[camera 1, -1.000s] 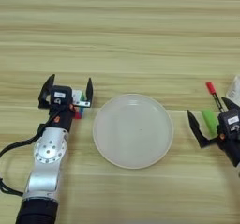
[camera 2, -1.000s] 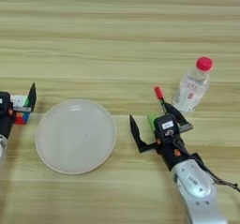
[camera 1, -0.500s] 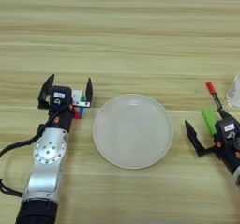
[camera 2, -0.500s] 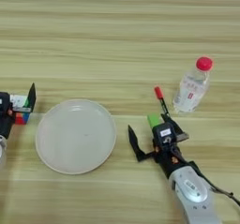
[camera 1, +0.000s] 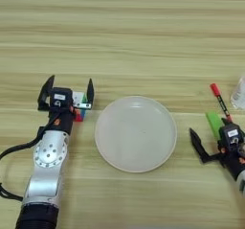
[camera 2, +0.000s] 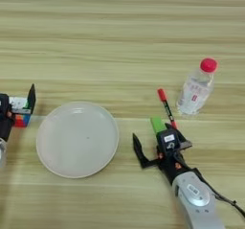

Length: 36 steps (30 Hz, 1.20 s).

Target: Move the objects on the table

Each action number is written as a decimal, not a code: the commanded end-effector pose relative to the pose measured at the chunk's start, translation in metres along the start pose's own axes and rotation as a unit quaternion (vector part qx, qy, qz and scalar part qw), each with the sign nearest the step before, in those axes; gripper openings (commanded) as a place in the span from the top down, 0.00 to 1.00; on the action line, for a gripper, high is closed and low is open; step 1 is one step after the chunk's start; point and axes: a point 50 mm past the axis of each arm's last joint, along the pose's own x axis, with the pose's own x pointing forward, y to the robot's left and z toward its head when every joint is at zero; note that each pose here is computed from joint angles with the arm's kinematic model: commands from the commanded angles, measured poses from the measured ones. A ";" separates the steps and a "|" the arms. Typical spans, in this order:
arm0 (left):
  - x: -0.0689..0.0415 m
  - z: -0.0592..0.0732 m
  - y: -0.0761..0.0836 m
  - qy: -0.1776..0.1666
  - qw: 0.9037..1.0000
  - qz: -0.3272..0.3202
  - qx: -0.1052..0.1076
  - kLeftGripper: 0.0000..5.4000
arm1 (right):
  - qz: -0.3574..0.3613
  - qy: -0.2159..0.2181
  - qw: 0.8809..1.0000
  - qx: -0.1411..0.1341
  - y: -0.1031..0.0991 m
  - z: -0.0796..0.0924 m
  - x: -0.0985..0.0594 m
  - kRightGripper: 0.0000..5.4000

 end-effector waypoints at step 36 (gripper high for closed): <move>0.000 0.002 0.003 -0.004 1.000 0.014 0.003 0.00 | 0.019 0.043 0.998 0.035 0.004 -0.012 0.004 0.35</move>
